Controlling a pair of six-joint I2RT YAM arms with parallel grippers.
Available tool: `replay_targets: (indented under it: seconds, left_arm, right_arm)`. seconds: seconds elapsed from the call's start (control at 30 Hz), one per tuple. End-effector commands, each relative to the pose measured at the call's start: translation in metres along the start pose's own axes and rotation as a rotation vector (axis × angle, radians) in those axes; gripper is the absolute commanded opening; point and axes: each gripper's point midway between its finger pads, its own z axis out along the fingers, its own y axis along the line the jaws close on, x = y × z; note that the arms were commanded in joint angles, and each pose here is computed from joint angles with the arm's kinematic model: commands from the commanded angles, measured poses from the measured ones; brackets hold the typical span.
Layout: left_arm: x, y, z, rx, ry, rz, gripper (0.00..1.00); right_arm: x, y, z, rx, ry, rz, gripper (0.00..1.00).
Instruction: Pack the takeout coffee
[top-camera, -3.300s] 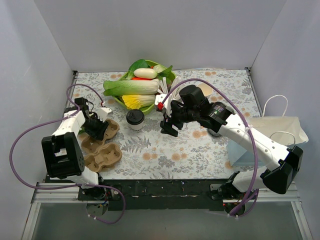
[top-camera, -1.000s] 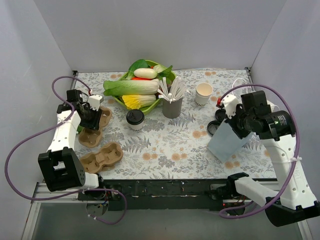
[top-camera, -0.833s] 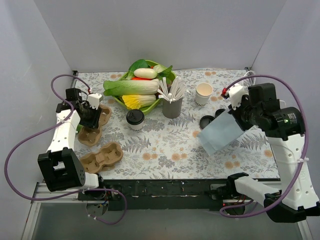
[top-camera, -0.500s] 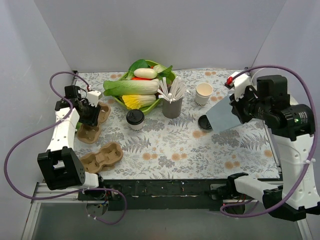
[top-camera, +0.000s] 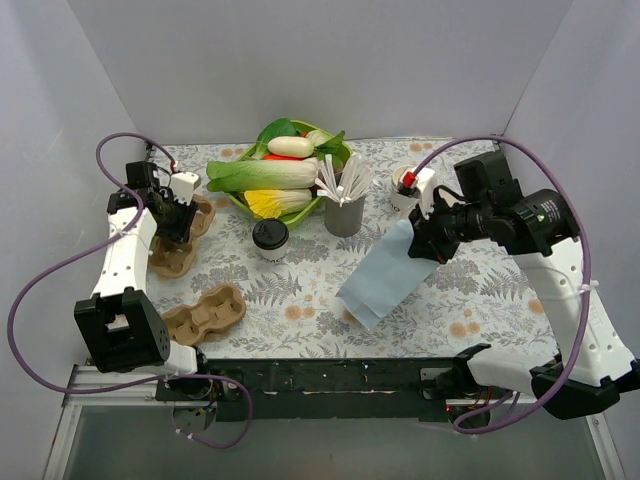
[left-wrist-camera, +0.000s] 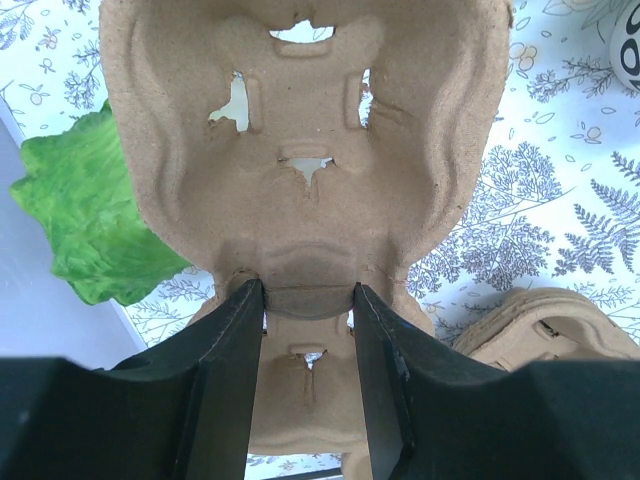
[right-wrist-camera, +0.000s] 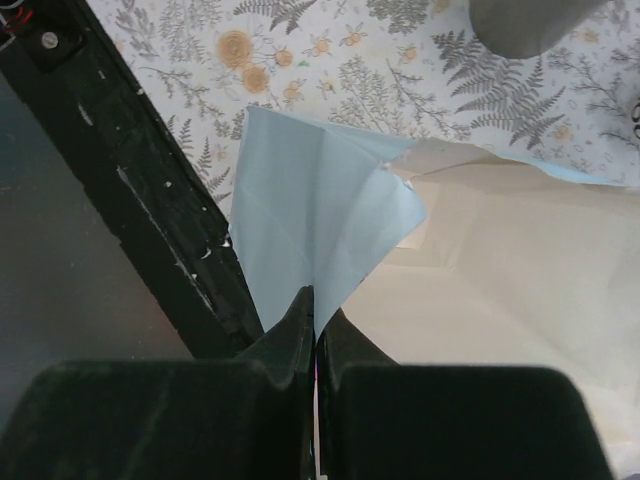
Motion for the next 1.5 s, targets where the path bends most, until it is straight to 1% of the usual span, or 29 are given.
replay_targets:
  seconds: [0.0, 0.2, 0.33, 0.4, 0.43, 0.5, 0.67, 0.7, 0.8, 0.83, 0.9, 0.93, 0.97, 1.03, 1.17, 1.27, 1.33, 1.37, 1.4, 1.47]
  left_arm:
    - [-0.021, 0.013, -0.012, -0.044, -0.052, 0.01, 0.0]
    - [-0.029, 0.016, -0.016, -0.051, -0.074, 0.006, 0.0]
    - [-0.039, 0.016, -0.021, -0.041, -0.1, 0.001, 0.0]
    - [-0.041, 0.016, -0.021, -0.042, -0.108, 0.003, 0.0]
    - [-0.042, 0.016, -0.021, -0.041, -0.11, 0.003, 0.0]
    - [-0.043, 0.015, -0.021, -0.033, -0.113, 0.003, 0.0]
    - [-0.047, 0.016, -0.021, -0.029, -0.12, -0.002, 0.0]
    - [-0.048, 0.015, -0.021, -0.027, -0.125, -0.001, 0.0]
    - [-0.05, 0.014, -0.022, -0.02, -0.132, -0.004, 0.0]
    - [-0.052, 0.014, -0.023, -0.018, -0.138, -0.003, 0.0]
    - [-0.055, 0.014, -0.024, -0.013, -0.15, -0.009, 0.0]
    - [-0.063, 0.013, -0.029, -0.004, -0.177, -0.006, 0.0]
    - [-0.067, 0.012, -0.031, 0.005, -0.188, -0.011, 0.0]
    - [-0.081, 0.01, -0.041, 0.024, -0.23, -0.017, 0.0]
    - [-0.093, 0.003, -0.05, 0.064, -0.268, -0.013, 0.0]
    - [-0.099, 0.0, -0.054, 0.08, -0.293, -0.008, 0.0]
    - [-0.102, -0.002, -0.057, 0.088, -0.302, -0.006, 0.0]
    - [-0.102, -0.003, -0.057, 0.098, -0.303, -0.004, 0.0]
    - [-0.105, -0.006, -0.059, 0.112, -0.313, 0.0, 0.0]
    - [-0.106, -0.011, -0.063, 0.129, -0.32, 0.007, 0.0]
  right_arm:
    - [0.003, 0.018, 0.018, -0.117, 0.012, 0.042, 0.01]
    - [-0.001, 0.023, 0.066, -0.208, 0.094, 0.086, 0.01]
    - [-0.017, 0.023, 0.095, -0.241, 0.106, 0.098, 0.01]
    - [-0.03, 0.029, 0.101, -0.261, 0.088, 0.096, 0.01]
    - [-0.031, 0.029, 0.108, -0.27, 0.103, 0.1, 0.01]
    - [-0.041, 0.035, 0.11, -0.287, 0.087, 0.087, 0.01]
    - [-0.048, 0.043, 0.112, -0.317, 0.082, 0.08, 0.01]
    - [-0.05, 0.044, 0.111, -0.323, 0.079, 0.08, 0.03]
    - [-0.064, 0.046, 0.108, -0.342, 0.045, 0.07, 0.15]
    - [-0.073, 0.049, 0.106, -0.36, 0.026, 0.061, 0.23]
    - [-0.084, 0.052, 0.101, -0.387, -0.001, 0.036, 0.32]
    - [-0.087, 0.053, 0.102, -0.407, -0.006, 0.013, 0.46]
    - [-0.101, 0.054, 0.093, -0.403, -0.05, -0.024, 0.5]
    - [-0.112, 0.053, 0.084, -0.389, -0.089, -0.068, 0.55]
    - [-0.123, 0.051, 0.067, -0.361, -0.152, -0.14, 0.58]
    - [-0.13, 0.045, 0.056, -0.325, -0.199, -0.176, 0.56]
    - [-0.151, 0.03, 0.04, -0.262, -0.295, -0.246, 0.56]
    - [-0.158, 0.011, 0.033, -0.209, -0.331, -0.249, 0.56]
    - [-0.17, -0.002, 0.026, -0.162, -0.383, -0.306, 0.56]
    - [-0.173, -0.035, 0.021, -0.073, -0.405, -0.323, 0.56]
